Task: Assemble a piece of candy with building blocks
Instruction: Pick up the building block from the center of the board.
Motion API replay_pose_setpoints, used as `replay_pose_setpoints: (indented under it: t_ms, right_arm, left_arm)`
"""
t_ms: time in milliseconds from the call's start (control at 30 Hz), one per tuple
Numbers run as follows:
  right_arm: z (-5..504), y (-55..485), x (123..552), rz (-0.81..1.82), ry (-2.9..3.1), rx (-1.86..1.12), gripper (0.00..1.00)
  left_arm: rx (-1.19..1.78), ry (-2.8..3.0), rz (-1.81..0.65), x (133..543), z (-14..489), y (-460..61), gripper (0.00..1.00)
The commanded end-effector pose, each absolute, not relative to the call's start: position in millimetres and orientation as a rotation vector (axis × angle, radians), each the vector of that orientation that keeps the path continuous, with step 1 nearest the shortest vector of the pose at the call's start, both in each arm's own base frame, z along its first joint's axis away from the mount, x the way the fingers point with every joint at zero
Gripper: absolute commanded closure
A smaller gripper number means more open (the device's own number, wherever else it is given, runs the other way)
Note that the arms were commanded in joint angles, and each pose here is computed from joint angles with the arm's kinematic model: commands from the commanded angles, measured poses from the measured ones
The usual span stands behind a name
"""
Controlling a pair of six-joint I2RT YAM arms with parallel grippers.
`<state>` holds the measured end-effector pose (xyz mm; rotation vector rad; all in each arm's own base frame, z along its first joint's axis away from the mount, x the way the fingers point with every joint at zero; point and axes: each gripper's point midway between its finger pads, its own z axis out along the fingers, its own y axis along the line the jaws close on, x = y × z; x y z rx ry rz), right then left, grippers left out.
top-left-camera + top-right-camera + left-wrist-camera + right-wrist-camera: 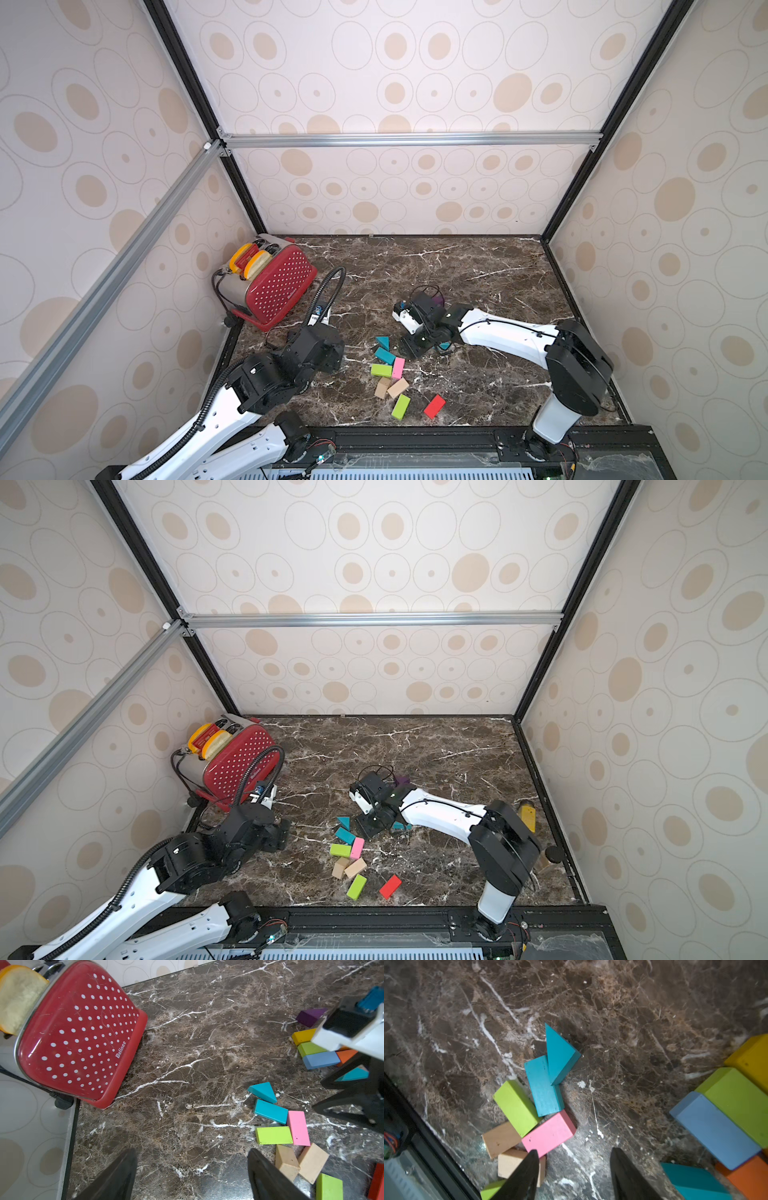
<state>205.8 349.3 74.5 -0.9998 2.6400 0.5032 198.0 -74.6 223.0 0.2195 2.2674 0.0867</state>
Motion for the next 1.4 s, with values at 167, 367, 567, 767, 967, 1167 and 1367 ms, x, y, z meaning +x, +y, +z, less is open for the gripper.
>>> replay_pose_setpoints:
  t_ms: [167,367,567,767,967,1167,1367]
  right_arm:
    - [50.6,362.0,197.7,0.406,2.825,-0.689,0.38]
    - [33.5,357.0,188.9,0.326,2.890,-0.632,0.39]
    - [9.3,351.0,174.6,0.240,2.946,-0.652,0.39]
    - [-3.5,351.4,169.6,0.181,2.986,-0.695,0.41]
    - [0.4,337.4,163.6,0.102,2.993,-0.734,0.45]
    - [-1.9,327.2,157.3,0.028,2.992,-0.754,0.35]
    - [-4.3,329.0,148.8,0.069,3.005,-0.739,0.50]
  left_arm:
    - [0.170,2.229,0.073,195.9,237.7,-65.5,0.15]
    - [0.172,2.224,0.061,194.9,238.6,-65.8,0.15]
    - [0.191,2.216,0.009,192.6,240.1,-70.8,0.15]
    - [0.208,2.219,-0.017,191.7,239.5,-75.1,0.15]
    - [0.212,2.223,-0.025,191.3,238.3,-76.3,0.15]
    - [0.218,2.228,-0.026,191.5,237.3,-77.6,0.15]
    - [0.226,2.232,-0.032,191.6,236.3,-79.5,0.15]
